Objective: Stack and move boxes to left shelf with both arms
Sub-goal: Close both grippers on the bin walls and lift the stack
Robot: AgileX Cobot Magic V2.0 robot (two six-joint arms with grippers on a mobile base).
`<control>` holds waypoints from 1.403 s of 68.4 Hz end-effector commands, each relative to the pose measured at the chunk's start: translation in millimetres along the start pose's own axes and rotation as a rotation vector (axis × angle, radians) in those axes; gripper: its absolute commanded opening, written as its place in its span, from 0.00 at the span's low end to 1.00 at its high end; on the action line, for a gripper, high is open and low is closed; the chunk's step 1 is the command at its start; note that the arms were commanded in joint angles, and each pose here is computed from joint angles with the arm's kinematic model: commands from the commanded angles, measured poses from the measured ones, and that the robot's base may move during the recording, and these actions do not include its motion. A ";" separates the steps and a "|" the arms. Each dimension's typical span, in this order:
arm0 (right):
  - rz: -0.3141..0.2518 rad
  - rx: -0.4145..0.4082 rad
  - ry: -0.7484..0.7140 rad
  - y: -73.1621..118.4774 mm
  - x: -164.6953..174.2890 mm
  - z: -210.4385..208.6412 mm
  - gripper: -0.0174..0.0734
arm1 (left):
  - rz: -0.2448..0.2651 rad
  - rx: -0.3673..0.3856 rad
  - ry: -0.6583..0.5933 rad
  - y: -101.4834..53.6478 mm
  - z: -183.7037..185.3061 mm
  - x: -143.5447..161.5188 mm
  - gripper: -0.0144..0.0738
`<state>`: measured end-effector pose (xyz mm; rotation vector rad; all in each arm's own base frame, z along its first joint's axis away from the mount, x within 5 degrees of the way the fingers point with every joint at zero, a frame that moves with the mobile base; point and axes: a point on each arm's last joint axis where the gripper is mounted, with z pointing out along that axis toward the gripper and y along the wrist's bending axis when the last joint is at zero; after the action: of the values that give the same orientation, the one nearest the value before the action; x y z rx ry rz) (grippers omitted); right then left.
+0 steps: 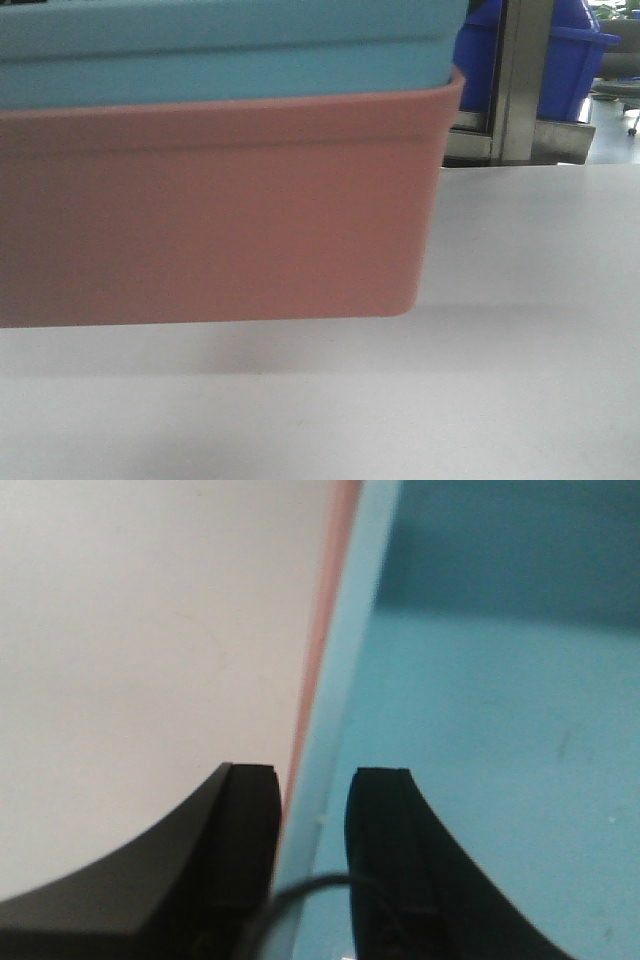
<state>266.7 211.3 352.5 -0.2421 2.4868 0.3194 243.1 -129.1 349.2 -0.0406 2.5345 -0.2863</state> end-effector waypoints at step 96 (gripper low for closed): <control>-0.076 -0.022 -0.151 39.8 -0.7 8.7 0.25 | 0.069 0.076 -0.137 -87.1 27.6 -3.6 0.16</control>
<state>268.5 228.0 318.2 -0.3300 2.5096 -0.0232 264.0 -193.4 312.9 0.0291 2.5499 0.0095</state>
